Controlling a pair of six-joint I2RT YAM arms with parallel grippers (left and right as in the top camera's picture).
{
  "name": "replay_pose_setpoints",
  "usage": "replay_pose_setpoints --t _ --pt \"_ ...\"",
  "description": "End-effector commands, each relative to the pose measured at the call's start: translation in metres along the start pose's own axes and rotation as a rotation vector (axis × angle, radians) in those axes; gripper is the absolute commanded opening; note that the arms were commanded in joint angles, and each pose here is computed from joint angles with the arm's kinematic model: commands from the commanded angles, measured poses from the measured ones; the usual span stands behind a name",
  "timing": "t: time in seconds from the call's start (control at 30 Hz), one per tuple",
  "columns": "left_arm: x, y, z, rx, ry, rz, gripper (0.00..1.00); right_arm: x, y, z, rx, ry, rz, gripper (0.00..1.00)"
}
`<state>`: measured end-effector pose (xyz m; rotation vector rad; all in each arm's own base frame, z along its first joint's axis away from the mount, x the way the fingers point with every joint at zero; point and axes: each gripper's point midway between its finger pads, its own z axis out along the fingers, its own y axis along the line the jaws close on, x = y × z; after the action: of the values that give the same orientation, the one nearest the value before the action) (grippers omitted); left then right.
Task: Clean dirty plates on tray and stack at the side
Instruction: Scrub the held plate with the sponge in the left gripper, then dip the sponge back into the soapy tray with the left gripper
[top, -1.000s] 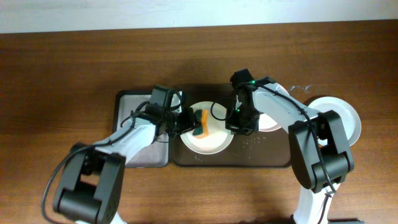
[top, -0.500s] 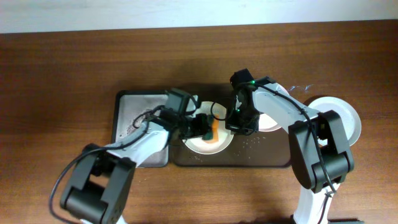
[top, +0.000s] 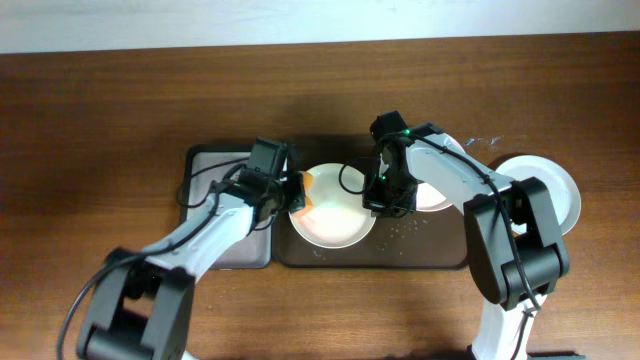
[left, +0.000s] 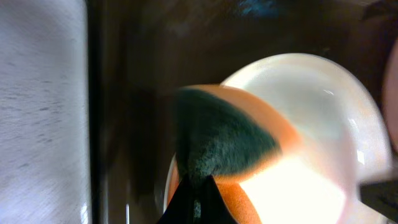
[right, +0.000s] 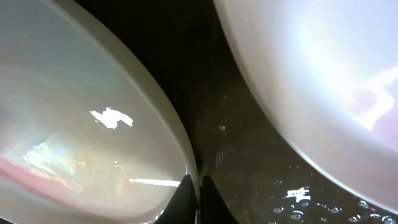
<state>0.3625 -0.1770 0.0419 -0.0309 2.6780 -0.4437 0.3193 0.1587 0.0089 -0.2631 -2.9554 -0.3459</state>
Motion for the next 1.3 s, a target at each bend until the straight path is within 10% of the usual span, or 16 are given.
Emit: replay_pose_setpoints --t 0.0,0.3,0.8,0.93,1.27 --pt "-0.034 -0.021 -0.052 0.044 -0.115 0.055 0.0 0.002 -0.002 0.002 0.029 0.001 -0.007 0.04" --pt "-0.014 0.073 -0.09 -0.388 -0.072 0.049 0.0 0.002 -0.002 0.002 0.03 0.004 -0.006 0.04" --pt "0.037 0.116 -0.023 -0.483 0.238 0.204 0.0 0.003 -0.003 0.002 0.032 0.007 -0.005 0.04" --pt "0.037 0.117 -0.022 -0.475 0.265 0.317 0.4 0.003 -0.003 0.002 0.032 0.007 -0.005 0.04" --pt "0.031 0.115 -0.019 -0.474 0.225 0.263 0.44 0.003 -0.003 0.002 0.032 0.007 -0.005 0.04"
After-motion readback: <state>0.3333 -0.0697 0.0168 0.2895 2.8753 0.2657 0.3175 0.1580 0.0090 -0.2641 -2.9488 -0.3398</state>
